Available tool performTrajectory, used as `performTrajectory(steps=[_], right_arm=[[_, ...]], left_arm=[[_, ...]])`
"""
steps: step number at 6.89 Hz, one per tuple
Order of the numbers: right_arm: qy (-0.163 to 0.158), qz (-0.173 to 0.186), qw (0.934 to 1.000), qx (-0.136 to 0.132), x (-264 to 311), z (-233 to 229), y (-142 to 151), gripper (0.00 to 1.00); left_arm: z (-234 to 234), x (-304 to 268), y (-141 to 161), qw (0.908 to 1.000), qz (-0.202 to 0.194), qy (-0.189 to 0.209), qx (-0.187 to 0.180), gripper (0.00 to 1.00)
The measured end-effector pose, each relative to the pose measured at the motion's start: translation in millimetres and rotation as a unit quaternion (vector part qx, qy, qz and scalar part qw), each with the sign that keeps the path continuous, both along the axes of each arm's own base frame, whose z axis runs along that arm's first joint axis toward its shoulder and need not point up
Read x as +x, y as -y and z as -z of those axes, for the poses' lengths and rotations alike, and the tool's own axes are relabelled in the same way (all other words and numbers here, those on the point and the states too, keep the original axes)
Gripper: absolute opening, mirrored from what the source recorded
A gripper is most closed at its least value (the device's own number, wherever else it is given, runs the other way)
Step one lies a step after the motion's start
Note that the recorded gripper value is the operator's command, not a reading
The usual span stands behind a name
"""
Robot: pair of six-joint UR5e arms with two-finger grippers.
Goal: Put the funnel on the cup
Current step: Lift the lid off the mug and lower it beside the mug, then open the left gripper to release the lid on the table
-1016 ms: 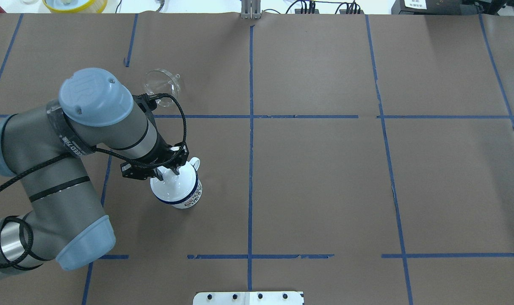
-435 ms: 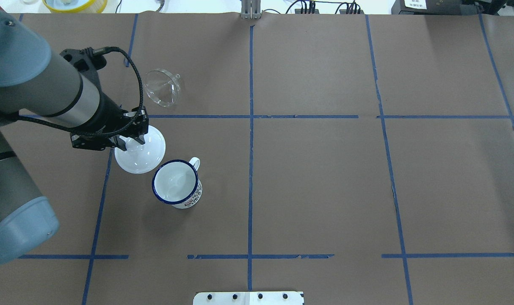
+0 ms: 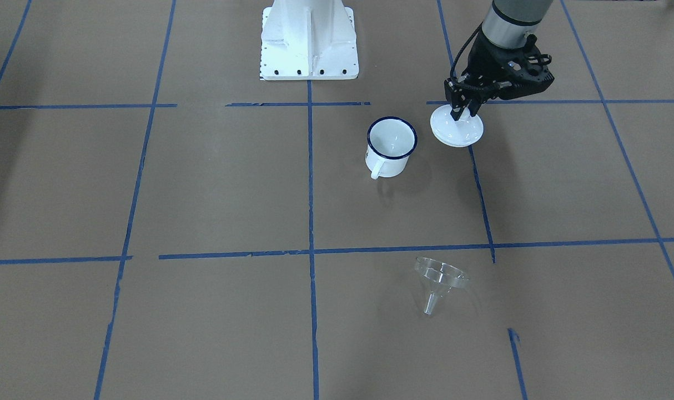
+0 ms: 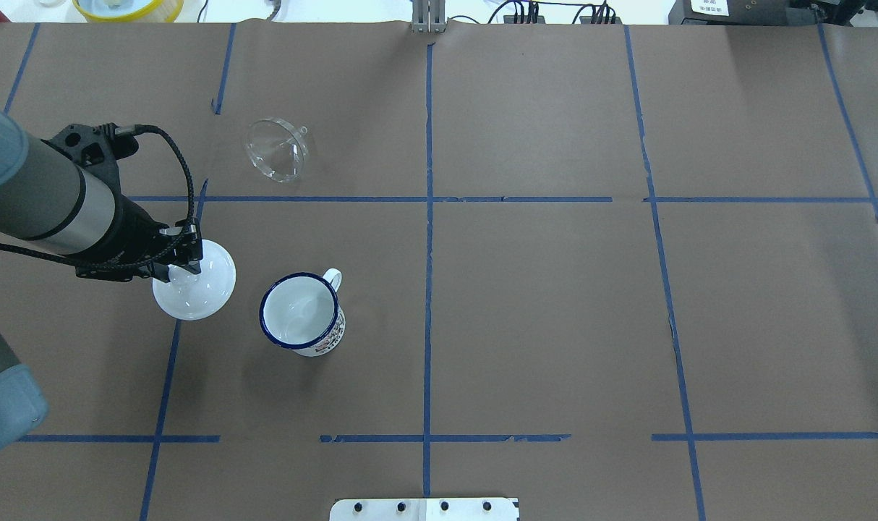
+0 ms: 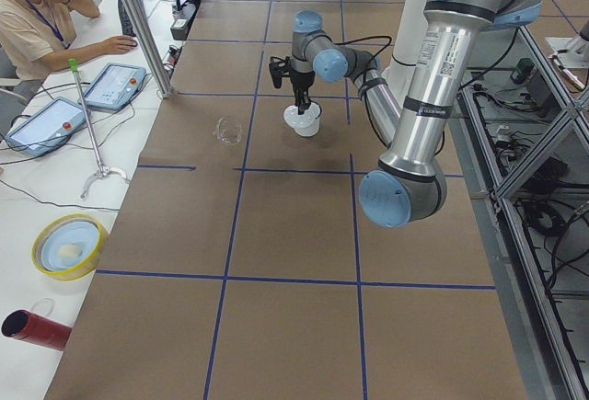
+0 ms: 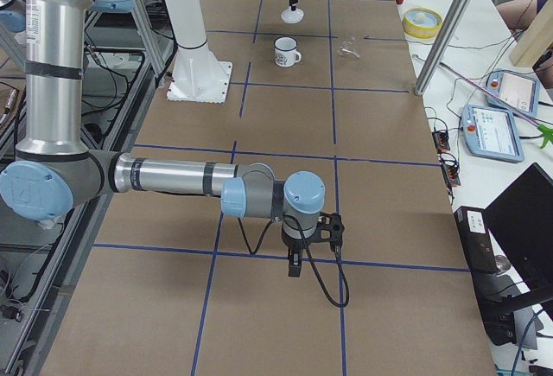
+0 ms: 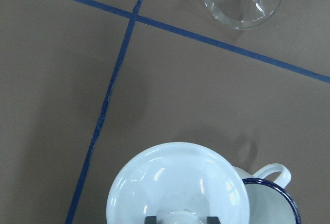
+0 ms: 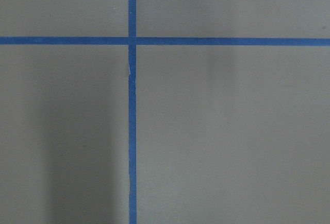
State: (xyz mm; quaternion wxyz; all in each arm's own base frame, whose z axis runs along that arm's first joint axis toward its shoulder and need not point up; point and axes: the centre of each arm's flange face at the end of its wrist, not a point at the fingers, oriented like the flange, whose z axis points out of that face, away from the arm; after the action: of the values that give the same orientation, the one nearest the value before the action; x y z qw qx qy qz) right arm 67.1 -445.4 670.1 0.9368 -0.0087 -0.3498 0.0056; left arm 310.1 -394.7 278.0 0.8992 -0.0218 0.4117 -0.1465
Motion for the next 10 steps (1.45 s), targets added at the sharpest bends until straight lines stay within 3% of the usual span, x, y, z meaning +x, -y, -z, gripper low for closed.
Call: performTrajectory(steps=[6,7,10], right_arm=[[0.0,0.0,1.0,0.0,0.0,-0.2,0.0,1.0],[0.0,0.0,1.0,0.0,0.0,-0.1,0.0,1.0],[0.0,0.0,1.0,0.0,0.0,-0.1,0.0,1.0]], left_arm=[[-101.3,85.3,1.0,0.9986,-0.02,0.008,-0.048,0.0],[-109.9,89.6,-1.4,0.9984,-0.023,0.011,-0.051,0.98],[-107.5,87.5,-3.7,0.9987,-0.025,0.002,-0.045,1.0]])
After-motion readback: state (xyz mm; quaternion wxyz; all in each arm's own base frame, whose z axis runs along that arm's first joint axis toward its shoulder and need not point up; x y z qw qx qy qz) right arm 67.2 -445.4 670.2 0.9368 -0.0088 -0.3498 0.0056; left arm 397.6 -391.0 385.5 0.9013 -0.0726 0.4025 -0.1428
